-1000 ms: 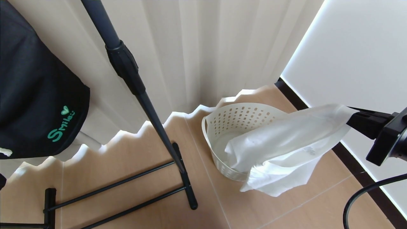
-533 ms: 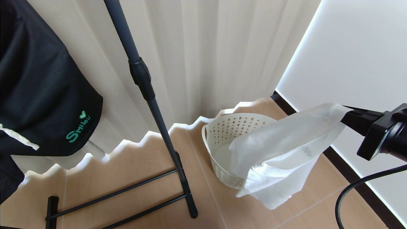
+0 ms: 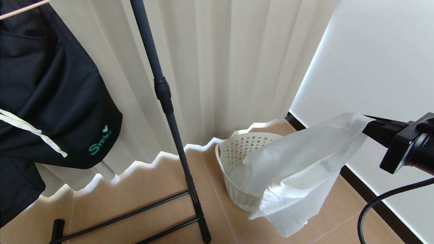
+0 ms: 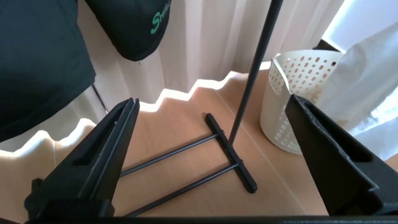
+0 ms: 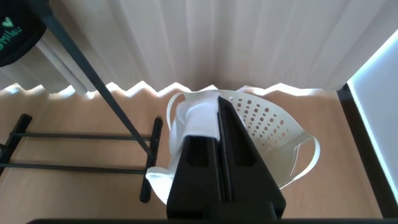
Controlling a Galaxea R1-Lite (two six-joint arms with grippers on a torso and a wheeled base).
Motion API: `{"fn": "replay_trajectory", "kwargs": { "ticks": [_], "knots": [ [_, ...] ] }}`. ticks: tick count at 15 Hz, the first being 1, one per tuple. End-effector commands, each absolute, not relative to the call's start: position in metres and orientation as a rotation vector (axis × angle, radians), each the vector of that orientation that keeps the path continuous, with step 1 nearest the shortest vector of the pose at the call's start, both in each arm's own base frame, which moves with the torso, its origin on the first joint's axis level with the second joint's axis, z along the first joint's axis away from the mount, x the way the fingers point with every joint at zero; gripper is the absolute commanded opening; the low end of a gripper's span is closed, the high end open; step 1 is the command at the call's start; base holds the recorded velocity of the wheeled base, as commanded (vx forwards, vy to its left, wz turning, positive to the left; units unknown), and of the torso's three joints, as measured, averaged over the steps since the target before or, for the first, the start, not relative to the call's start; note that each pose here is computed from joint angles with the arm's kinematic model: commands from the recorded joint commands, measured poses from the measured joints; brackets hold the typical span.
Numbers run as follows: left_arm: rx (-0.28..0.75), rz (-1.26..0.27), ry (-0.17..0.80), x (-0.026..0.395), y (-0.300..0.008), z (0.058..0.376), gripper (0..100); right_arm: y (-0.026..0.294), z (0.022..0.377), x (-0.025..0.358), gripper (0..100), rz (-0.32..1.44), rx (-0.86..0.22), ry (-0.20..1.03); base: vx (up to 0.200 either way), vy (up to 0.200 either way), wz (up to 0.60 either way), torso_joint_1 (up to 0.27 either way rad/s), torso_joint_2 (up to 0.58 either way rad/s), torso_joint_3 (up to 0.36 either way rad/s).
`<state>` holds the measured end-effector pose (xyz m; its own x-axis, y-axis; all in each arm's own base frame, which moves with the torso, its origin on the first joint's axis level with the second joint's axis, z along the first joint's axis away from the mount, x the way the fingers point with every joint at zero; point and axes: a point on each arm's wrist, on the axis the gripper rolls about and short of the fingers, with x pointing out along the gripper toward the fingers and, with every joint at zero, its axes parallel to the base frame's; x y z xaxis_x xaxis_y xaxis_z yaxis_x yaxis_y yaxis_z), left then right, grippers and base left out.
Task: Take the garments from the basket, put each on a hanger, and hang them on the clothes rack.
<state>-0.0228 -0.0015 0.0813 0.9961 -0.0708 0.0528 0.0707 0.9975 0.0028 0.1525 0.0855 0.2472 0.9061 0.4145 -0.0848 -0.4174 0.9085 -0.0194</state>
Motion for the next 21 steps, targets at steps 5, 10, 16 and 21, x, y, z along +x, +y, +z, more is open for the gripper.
{"fn": "replay_trajectory", "kwargs": {
  "ticks": [5,10,16,21],
  "knots": [
    [0.002,-0.071,-0.052,-0.0226,-0.0015,0.0814,100,0.0857,0.2437,0.1528,0,0.433,-0.042,0.092,0.0,0.0,0.0,0.031,-0.21,0.019],
    [0.0,-0.071,-0.052,-0.0226,-0.0015,0.0814,100,0.0857,0.2425,0.1526,0,0.434,-0.043,0.095,0.0,0.0,0.0,0.098,-0.45,-0.151],
    [0.0,-0.071,-0.052,-0.0226,-0.0015,0.0814,100,0.0859,0.2427,0.153,0,0.434,-0.043,0.095,0.0,0.0,0.0,0.151,-0.49,-0.14],
    [0.0,-0.071,-0.052,-0.0226,-0.0015,0.0814,100,0.0861,0.242,0.1533,0,0.434,-0.044,0.098,0.0,0.0,0.0,0.186,-0.52,-0.158]
  ]
}}
